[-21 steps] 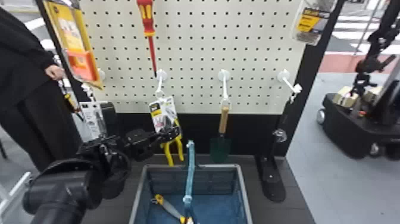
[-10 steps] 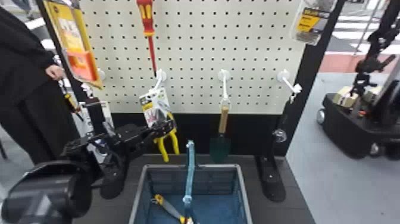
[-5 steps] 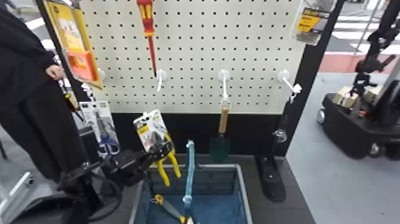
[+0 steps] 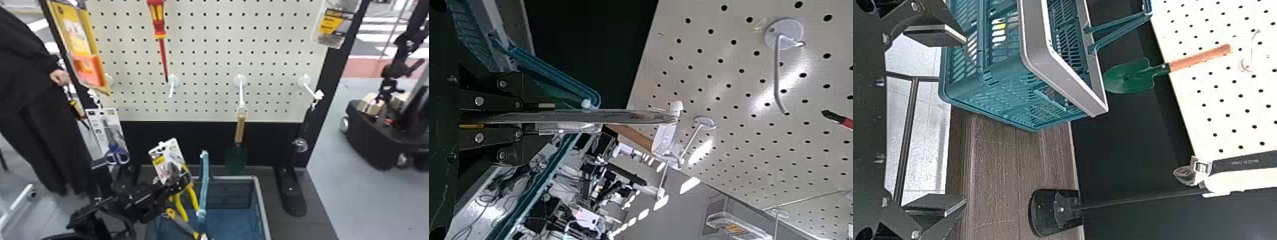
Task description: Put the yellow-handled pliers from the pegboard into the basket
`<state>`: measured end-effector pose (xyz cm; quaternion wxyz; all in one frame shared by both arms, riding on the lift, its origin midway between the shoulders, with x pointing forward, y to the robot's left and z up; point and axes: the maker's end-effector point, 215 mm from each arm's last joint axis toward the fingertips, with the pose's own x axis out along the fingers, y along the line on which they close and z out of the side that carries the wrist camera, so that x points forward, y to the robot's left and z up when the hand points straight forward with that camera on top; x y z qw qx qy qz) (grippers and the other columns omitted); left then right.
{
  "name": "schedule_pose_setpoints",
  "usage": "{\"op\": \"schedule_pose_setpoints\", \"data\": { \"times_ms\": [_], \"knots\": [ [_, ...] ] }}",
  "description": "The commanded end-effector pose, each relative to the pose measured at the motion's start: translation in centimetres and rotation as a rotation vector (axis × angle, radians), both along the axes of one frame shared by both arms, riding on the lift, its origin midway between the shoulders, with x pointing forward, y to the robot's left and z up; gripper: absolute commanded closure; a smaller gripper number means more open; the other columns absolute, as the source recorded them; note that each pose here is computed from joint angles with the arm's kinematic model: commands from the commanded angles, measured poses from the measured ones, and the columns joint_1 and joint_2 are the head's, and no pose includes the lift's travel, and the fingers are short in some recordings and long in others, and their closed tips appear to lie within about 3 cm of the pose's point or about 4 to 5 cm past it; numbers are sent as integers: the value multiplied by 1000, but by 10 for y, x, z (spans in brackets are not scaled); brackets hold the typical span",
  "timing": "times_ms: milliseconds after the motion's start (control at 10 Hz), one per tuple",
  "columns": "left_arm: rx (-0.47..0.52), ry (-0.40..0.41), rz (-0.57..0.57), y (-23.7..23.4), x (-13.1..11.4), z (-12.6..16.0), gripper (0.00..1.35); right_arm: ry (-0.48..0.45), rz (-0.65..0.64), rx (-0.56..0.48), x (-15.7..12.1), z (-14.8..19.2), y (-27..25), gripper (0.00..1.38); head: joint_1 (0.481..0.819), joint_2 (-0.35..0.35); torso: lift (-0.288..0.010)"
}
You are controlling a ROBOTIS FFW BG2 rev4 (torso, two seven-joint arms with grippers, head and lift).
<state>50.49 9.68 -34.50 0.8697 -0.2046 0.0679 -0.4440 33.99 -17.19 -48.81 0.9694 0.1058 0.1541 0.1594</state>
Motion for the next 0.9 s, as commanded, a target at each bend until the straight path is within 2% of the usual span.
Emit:
{"op": "schedule_pose_setpoints", "data": {
  "times_ms": [0,200,300,400,500,600,800],
  "knots": [
    [0,21,-19,-10,-8,-9,1210,3,0,0,-1,-1,0,176,549,0,-100],
    [1,45,-43,-20,-13,-15,1208,3,-1,2,-1,-1,0,176,549,0,-100],
    [3,56,-58,-25,-15,-17,1162,5,-1,2,-1,-2,0,174,549,0,-100],
    [2,70,-62,-25,-17,-20,780,3,-1,2,0,-2,0,174,549,0,-100],
    [2,69,-52,-21,-15,-20,279,5,-1,2,-1,-2,0,176,549,0,-100],
    [2,62,-42,-17,-12,-18,47,3,-1,2,0,-2,0,176,549,0,-100],
    [2,51,-25,-9,-9,-15,193,3,-1,2,0,-2,0,174,549,0,-100]
  ]
}}
